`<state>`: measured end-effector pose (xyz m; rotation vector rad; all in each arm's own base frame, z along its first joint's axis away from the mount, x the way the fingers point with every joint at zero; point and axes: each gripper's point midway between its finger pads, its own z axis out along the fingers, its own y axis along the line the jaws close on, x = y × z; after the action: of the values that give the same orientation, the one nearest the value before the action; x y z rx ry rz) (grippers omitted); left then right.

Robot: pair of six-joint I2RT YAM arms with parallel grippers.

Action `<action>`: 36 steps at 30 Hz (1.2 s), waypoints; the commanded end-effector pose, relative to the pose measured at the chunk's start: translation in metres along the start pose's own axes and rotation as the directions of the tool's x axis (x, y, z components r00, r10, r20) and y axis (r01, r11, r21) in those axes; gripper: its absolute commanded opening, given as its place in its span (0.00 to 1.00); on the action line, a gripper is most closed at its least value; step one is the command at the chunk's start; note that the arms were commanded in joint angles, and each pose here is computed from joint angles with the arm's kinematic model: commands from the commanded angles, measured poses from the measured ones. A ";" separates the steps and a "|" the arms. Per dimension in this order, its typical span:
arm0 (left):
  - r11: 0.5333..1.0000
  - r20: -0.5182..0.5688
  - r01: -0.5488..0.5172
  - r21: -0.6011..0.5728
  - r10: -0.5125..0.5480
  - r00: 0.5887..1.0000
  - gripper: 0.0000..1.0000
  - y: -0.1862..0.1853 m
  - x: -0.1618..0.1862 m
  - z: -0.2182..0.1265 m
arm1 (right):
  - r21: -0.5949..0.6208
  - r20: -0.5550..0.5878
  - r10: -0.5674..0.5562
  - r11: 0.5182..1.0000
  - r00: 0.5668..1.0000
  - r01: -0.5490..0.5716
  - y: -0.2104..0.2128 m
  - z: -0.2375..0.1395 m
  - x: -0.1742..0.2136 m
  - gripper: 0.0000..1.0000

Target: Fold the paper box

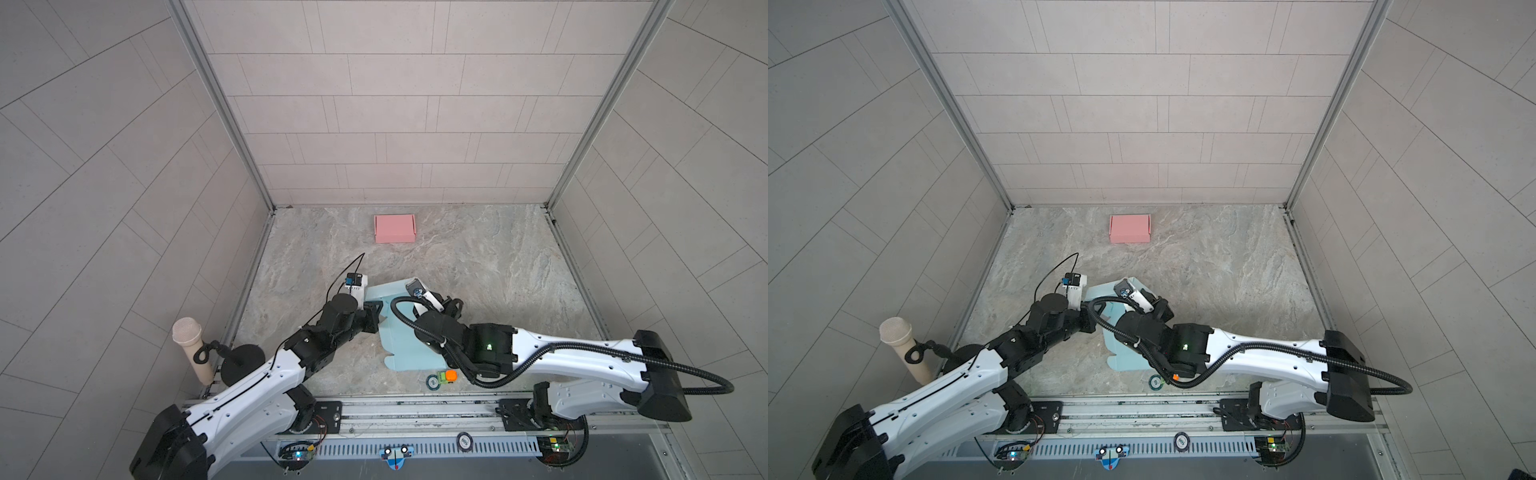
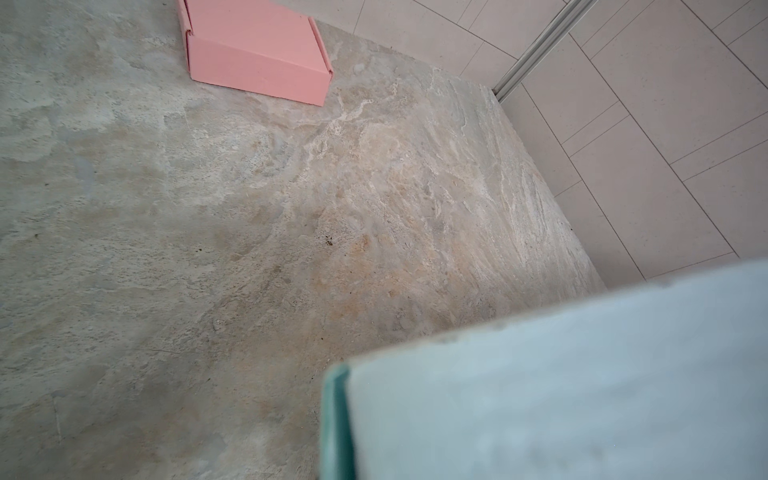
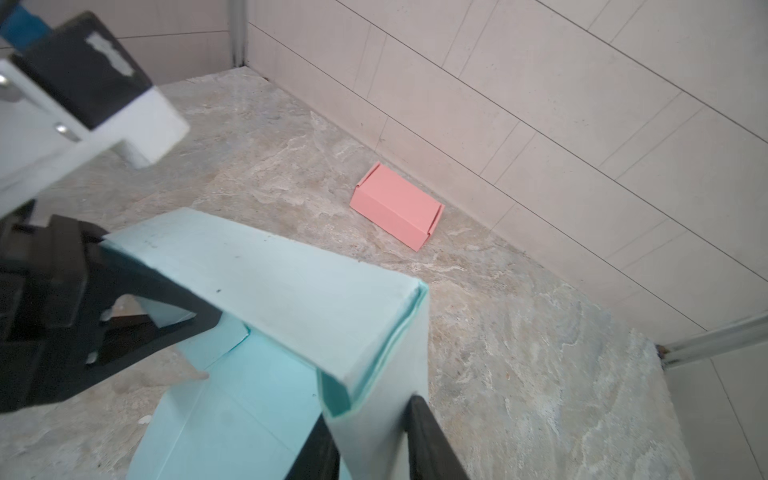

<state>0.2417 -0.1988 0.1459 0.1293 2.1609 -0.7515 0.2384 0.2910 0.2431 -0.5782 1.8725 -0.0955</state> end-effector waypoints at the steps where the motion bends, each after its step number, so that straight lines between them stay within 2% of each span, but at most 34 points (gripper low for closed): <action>1: 0.998 0.014 -0.019 0.062 0.018 1.000 0.11 -0.015 -0.008 0.000 | 0.143 -0.042 -0.034 0.989 0.999 0.040 -0.012 0.010 0.007 0.30; 8: 0.997 0.019 -0.019 0.072 0.018 1.000 0.12 -0.019 -0.011 0.000 | 0.264 -0.059 -0.067 0.961 0.996 0.080 -0.014 0.024 0.008 0.24; 18: 0.997 0.028 -0.014 0.081 0.012 1.000 0.12 -0.020 -0.012 -0.001 | 0.324 -0.104 -0.063 0.942 0.993 0.094 -0.016 0.050 0.018 0.22; 27: 0.995 0.031 -0.007 0.096 0.004 1.000 0.11 -0.023 -0.013 0.001 | 0.418 -0.125 -0.131 0.892 0.983 0.172 -0.022 0.061 0.013 0.02; 30: 0.995 0.032 -0.008 0.096 0.004 0.999 0.11 -0.023 -0.014 0.001 | 0.441 -0.132 -0.147 0.877 0.980 0.191 -0.022 0.063 0.011 0.03; 33: 0.995 0.033 -0.005 0.095 0.002 0.999 0.11 -0.023 -0.014 0.001 | 0.445 -0.119 -0.124 0.881 0.985 0.165 -0.024 0.062 0.010 0.11; 36: 0.996 0.033 -0.003 0.095 0.000 0.999 0.11 -0.022 -0.013 0.001 | 0.447 -0.106 -0.105 0.883 0.989 0.142 -0.025 0.061 0.008 0.15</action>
<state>0.2474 -0.1926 0.1349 0.0715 2.1953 -0.7117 0.2974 0.2840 0.2247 -0.3734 1.8066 -0.5939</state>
